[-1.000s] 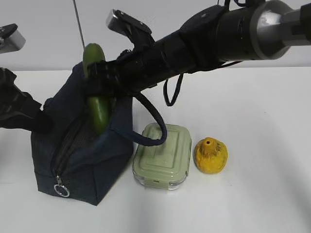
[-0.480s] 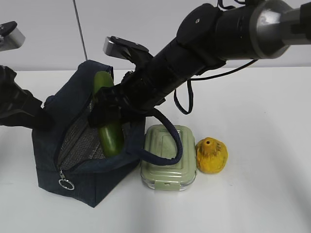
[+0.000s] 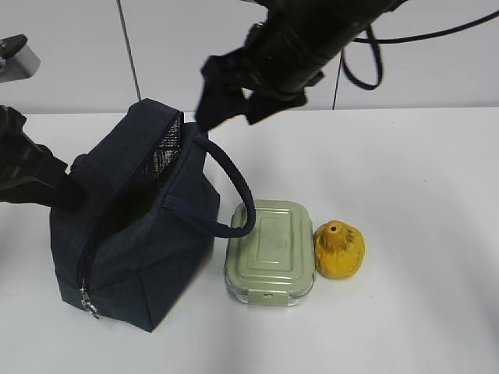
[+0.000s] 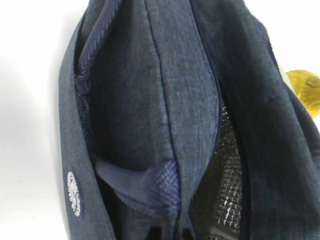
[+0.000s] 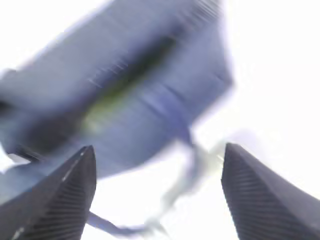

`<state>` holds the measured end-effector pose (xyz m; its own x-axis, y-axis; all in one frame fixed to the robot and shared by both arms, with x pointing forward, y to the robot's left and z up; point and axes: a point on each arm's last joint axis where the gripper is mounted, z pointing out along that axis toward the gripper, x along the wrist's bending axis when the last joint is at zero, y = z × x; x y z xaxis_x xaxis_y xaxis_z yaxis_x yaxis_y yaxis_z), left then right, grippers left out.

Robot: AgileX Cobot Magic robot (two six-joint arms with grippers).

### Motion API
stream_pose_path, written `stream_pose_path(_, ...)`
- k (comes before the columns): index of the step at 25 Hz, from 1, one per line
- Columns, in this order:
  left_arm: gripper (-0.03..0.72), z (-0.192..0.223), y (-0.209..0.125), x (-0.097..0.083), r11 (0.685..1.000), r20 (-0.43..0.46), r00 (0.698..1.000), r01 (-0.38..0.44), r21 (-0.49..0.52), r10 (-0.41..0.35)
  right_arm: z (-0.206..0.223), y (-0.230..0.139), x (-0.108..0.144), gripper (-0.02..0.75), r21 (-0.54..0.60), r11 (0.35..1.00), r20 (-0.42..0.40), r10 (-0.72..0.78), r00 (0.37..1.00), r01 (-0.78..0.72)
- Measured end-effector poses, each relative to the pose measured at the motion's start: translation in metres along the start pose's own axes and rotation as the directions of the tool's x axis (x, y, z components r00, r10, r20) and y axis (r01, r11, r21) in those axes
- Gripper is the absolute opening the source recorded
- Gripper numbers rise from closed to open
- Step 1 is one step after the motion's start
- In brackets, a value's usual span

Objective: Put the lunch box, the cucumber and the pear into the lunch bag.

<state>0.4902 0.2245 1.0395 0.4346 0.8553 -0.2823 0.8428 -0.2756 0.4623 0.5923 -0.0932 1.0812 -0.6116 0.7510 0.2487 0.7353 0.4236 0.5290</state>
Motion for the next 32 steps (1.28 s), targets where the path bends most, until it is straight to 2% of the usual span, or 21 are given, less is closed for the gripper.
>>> stream_pose_path(1, 0.003, 0.0, 0.0, 0.0, 1.0, 0.0, 1.0, 0.0, 0.0, 0.0, -0.001, -0.003, -0.005, 0.596, 0.033, 0.999, 0.034, 0.006, 0.999, -0.007)
stream_pose_path(2, 0.003, 0.0, 0.0, 0.0, 1.0, 0.0, 1.0, 0.0, 0.0, 0.0, -0.003, -0.011, -0.014, 0.594, 0.118, 0.993, 0.117, 0.011, 0.993, -0.025)
stream_pose_path(4, 0.003, 0.0, 0.0, 0.0, 1.0, 0.0, 1.0, 0.0, 0.0, 0.0, -0.005, -0.021, -0.022, 0.593, 0.211, 0.976, 0.203, 0.018, 0.979, -0.062)
stream_pose_path(7, 0.003, 0.0, 0.0, 0.0, 1.0, -0.001, 1.0, -0.001, 0.002, 0.001, 0.0, -0.031, -0.029, 0.591, 0.301, 0.947, 0.267, 0.029, 0.963, -0.112)
stream_pose_path(13, 0.003, 0.0, 0.0, 0.001, 1.0, -0.006, 1.0, -0.007, 0.005, 0.007, 0.036, -0.045, -0.043, 0.583, 0.406, 0.9, 0.29, 0.036, 0.956, -0.157)
stream_pose_path(20, 0.003, 0.0, -0.001, 0.001, 1.0, -0.006, 1.0, -0.007, 0.006, 0.007, 0.064, -0.055, -0.054, 0.479, 0.47, 0.865, 0.298, 0.032, 0.954, -0.176)
stream_pose_path(29, 0.003, 0.0, -0.001, 0.001, 1.0, -0.01, 1.0, -0.011, 0.009, 0.011, 0.082, -0.072, -0.061, 0.46, 0.534, 0.822, 0.307, 0.028, 0.951, -0.197)
stream_pose_path(31, 0.003, 0.0, -0.001, 0.001, 1.0, -0.01, 1.0, -0.011, 0.009, 0.011, 0.083, -0.073, -0.061, 0.429, 0.538, 0.82, 0.312, 0.021, 0.95, -0.195)
stream_pose_path(32, 0.003, 0.0, -0.001, 0.001, 1.0, -0.01, 1.0, -0.011, 0.009, 0.011, 0.082, -0.073, -0.062, 0.339, 0.54, 0.82, 0.317, 0.013, 0.948, -0.192)
